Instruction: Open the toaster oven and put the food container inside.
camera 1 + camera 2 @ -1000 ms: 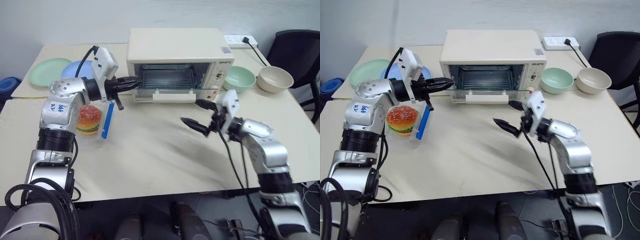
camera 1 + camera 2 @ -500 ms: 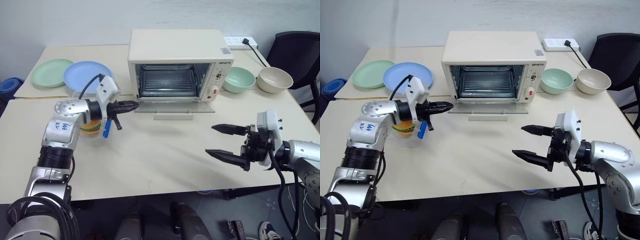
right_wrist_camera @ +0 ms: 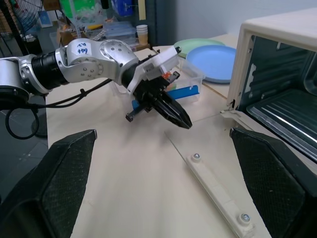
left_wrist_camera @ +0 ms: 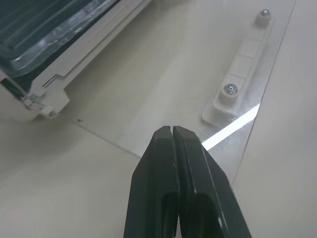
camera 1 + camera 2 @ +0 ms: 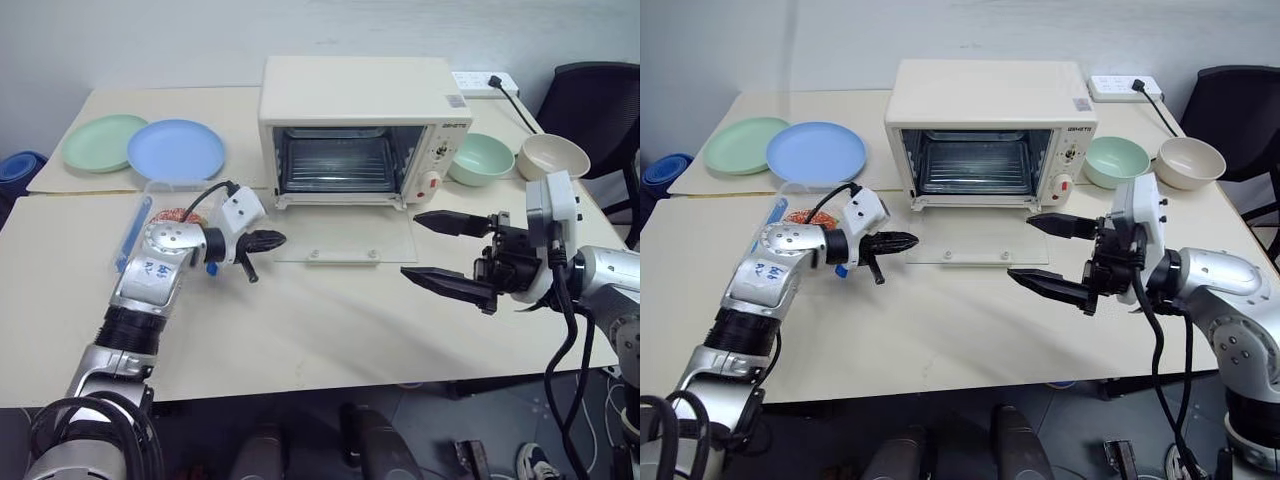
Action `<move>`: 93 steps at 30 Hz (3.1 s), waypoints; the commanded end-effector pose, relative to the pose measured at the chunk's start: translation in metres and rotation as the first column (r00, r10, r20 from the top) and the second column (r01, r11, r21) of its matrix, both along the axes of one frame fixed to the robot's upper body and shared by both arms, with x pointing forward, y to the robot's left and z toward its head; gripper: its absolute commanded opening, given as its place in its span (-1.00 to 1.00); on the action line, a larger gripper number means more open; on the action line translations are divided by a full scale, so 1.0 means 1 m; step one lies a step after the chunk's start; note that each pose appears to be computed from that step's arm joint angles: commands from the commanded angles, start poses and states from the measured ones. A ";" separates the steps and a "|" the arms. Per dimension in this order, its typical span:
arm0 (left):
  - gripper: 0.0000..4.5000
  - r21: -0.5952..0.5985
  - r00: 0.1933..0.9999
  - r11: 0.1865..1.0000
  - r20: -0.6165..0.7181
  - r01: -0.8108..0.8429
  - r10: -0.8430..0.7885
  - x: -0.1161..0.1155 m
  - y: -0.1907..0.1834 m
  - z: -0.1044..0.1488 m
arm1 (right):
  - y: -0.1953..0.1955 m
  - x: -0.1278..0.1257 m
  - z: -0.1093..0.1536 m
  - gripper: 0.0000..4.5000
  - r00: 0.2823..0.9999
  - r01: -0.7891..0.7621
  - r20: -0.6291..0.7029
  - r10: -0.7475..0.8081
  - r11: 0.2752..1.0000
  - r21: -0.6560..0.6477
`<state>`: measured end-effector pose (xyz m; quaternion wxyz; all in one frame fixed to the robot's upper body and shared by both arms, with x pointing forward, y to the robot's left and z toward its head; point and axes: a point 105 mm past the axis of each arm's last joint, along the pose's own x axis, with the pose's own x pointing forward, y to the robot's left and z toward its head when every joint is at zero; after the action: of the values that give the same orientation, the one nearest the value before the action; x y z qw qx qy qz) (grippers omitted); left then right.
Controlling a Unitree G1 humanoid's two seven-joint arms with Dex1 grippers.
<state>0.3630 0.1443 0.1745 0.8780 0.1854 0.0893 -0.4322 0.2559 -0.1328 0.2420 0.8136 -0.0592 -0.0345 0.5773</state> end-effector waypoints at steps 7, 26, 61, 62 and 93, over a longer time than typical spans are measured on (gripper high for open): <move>0.09 -0.288 0.910 0.866 -0.056 -0.409 0.411 -0.083 0.071 0.045 | 0.011 0.014 0.005 1.00 0.994 -0.106 0.006 0.106 0.994 -0.013; 0.99 -0.615 0.471 0.088 -0.496 -0.784 0.730 -0.135 0.116 -0.004 | 0.027 0.037 -0.003 1.00 0.986 -0.157 0.042 0.159 0.986 -0.058; -0.38 -0.296 0.119 -0.153 -0.730 -0.943 0.673 -0.066 0.160 -0.019 | 0.018 0.029 -0.003 1.00 0.997 0.023 0.071 -0.024 1.000 0.013; -0.50 -0.291 0.127 -0.126 -0.714 -0.948 0.688 -0.065 0.163 -0.018 | 0.018 0.029 -0.004 1.00 0.997 0.021 0.071 -0.022 1.000 0.012; 0.16 -0.321 0.482 0.360 -0.556 -0.876 0.677 -0.064 0.185 0.047 | -0.012 0.025 -0.018 1.00 0.987 0.160 0.006 -0.160 0.987 -0.002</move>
<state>0.3042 0.3287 0.2089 0.9494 -0.2304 0.2130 0.0164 0.2827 -0.1448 0.2142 0.8587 -0.0533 -0.0098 0.5097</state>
